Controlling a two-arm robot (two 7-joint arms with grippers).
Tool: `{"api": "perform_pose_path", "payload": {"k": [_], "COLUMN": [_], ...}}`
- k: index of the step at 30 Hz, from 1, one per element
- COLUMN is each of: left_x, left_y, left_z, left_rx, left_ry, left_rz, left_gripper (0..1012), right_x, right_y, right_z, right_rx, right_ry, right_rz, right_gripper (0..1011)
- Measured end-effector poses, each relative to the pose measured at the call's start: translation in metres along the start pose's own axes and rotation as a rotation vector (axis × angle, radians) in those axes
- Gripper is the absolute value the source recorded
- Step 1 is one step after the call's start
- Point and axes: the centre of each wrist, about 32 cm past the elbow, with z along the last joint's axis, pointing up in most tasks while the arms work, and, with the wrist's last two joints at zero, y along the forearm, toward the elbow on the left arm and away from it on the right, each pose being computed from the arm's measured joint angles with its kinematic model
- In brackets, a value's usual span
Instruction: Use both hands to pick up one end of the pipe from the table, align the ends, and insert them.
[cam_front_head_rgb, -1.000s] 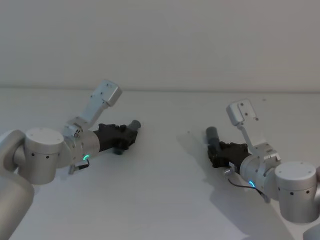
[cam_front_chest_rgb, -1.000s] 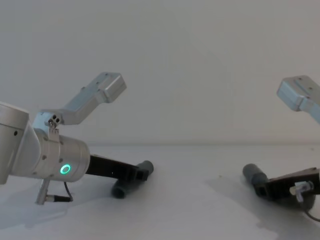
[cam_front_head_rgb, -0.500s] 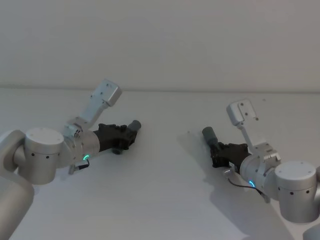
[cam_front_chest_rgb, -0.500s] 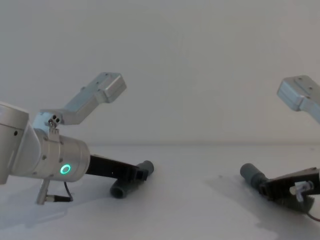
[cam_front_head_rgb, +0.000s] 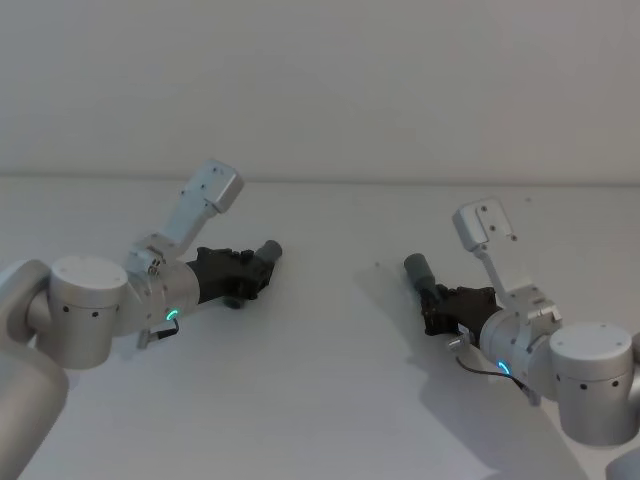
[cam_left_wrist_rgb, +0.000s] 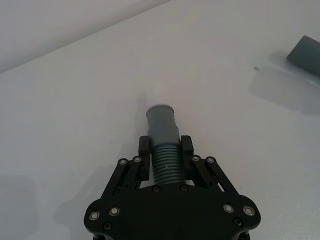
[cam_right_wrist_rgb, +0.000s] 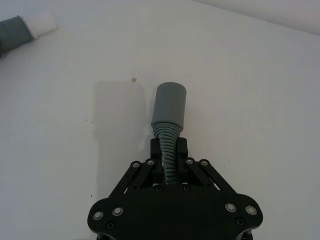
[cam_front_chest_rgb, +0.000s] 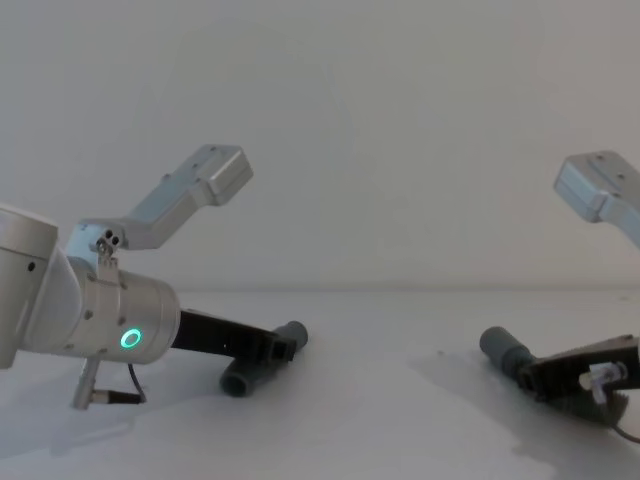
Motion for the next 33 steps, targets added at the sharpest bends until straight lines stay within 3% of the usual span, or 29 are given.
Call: {"api": "perform_pose_path", "payload": {"k": [33], "left_x": [0.0000], "left_y": [0.0000], "left_z": [0.0000], "left_rx": [0.000], "left_ry": [0.000], "left_rz": [0.000], "left_gripper": [342], "right_x": [0.0000], "right_y": [0.0000], "right_z": [0.0000], "right_rx": [0.000], "right_ry": [0.000], "right_rz": [0.000], "right_gripper": [142]}}
